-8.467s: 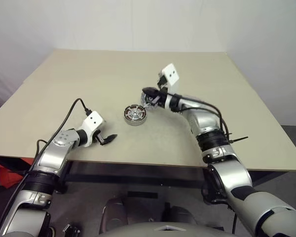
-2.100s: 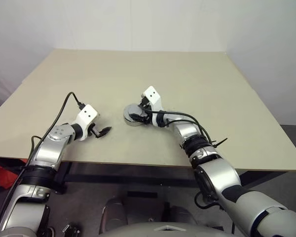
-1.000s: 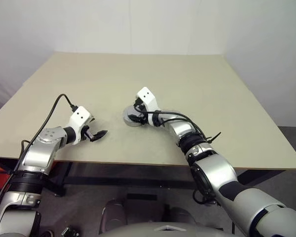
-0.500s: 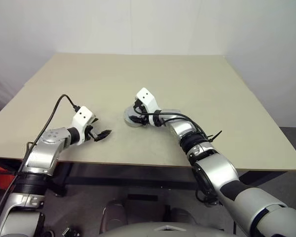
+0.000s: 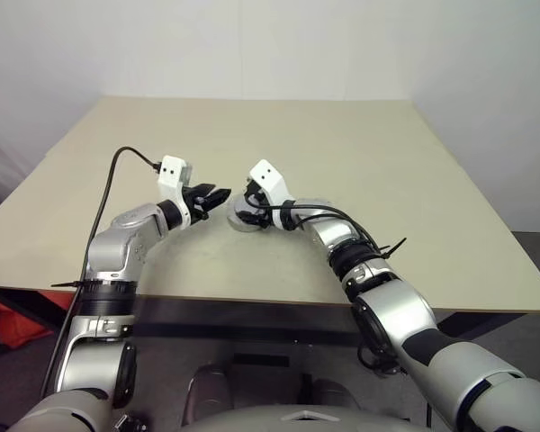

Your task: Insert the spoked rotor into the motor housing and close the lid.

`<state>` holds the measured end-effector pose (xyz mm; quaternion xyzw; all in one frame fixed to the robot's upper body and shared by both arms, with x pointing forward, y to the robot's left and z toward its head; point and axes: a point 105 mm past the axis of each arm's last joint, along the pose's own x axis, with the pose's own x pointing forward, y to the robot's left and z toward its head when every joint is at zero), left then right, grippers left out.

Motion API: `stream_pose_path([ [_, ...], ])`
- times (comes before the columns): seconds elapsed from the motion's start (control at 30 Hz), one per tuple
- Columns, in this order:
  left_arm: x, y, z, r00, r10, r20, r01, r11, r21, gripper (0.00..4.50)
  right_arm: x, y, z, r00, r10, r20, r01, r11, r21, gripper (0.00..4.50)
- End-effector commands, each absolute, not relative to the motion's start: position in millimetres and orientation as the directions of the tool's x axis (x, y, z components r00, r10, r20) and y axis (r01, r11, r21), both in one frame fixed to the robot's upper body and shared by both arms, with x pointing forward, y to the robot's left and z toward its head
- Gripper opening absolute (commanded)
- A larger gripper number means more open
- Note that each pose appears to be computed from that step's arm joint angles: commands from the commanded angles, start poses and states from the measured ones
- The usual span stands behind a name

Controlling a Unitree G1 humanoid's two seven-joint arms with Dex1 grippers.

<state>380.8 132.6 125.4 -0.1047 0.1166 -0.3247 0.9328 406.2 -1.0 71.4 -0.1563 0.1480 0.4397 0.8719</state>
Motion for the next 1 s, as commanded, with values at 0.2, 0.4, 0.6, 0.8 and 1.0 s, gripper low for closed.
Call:
stream_pose_path([
  [0.2,403,115,112,0.777,-0.584,-0.236,0.519,0.805,-0.287,0.03,402,-28,35,0.57,0.626,-0.532,-0.788,0.6,-0.137,2.96],
  [0.4,407,115,98,0.778,-0.543,-0.318,0.472,0.838,-0.275,0.03,403,-32,37,0.579,0.621,-0.529,-0.781,0.609,-0.139,2.96],
  [0.6,405,115,89,0.745,-0.533,-0.4,0.446,0.845,-0.296,0.03,404,-32,38,0.581,0.621,-0.526,-0.779,0.612,-0.139,2.96],
  [0.8,400,112,87,0.706,-0.553,-0.442,0.418,0.829,-0.37,0.03,407,-31,44,0.589,0.624,-0.513,-0.774,0.618,-0.137,2.96],
  [1.0,395,112,82,0.681,-0.557,-0.475,0.409,0.827,-0.384,0.03,408,-32,47,0.593,0.624,-0.508,-0.769,0.625,-0.13,2.96],
])
